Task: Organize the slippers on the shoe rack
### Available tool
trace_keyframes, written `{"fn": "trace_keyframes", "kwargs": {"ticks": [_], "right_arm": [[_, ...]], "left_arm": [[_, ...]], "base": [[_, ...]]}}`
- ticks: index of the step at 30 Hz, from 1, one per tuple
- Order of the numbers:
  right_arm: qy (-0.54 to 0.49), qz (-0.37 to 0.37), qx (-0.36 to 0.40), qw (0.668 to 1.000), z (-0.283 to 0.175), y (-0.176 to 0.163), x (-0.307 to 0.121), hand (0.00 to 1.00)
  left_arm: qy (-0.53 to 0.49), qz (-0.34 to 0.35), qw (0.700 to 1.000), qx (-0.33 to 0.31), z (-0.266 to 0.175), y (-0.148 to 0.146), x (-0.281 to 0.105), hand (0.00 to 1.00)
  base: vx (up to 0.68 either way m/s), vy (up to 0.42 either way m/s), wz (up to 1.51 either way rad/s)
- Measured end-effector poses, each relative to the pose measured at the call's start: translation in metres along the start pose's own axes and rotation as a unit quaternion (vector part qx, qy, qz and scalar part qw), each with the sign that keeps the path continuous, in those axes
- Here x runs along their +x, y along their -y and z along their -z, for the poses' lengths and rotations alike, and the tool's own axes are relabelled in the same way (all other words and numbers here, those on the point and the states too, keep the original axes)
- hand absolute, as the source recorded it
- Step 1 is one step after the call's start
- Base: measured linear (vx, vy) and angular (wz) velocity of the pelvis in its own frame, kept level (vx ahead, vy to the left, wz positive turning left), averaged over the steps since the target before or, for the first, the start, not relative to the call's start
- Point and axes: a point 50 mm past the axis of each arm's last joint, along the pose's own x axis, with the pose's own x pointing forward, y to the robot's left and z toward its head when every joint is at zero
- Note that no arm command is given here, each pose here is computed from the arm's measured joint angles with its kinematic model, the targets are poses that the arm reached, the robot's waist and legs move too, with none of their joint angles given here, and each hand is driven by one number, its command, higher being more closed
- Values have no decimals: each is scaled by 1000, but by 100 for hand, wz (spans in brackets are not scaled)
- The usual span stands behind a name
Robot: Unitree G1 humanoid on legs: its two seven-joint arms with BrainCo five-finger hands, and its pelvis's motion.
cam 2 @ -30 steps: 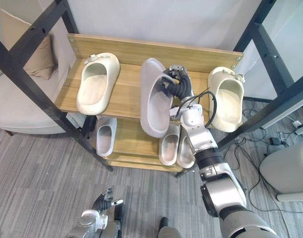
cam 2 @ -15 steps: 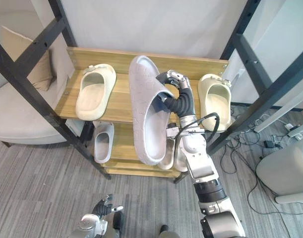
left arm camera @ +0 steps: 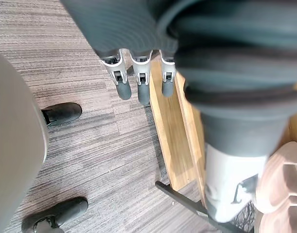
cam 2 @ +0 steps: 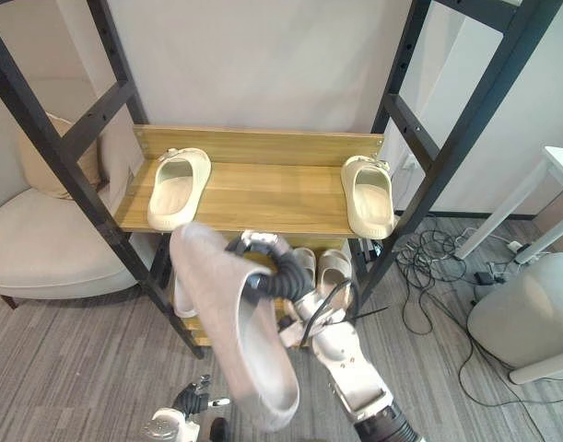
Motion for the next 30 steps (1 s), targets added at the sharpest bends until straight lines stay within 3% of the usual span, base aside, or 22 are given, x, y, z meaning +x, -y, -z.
{"fn": "trace_keyframes", "kwargs": {"ticks": [4, 12, 19, 30], "right_arm": [[-37, -3, -14, 999, 16, 5, 2, 100], [-15, 12, -180, 983, -4, 63, 49, 100], [65, 115, -313, 940, -69, 128, 85, 100], [155, 213, -381, 886, -135, 155, 109, 100]], "left_arm": [[25, 2, 999, 25, -19, -5, 6, 0], [142, -40, 989, 0, -81, -27, 11, 0], [275, -79, 957, -46, -145, -49, -1, 0], [398, -99, 904, -121, -205, -62, -26, 0]], "base": [[-36, -16, 9], [-229, -27, 12], [-88, 38, 0], [-11, 14, 3]]}}
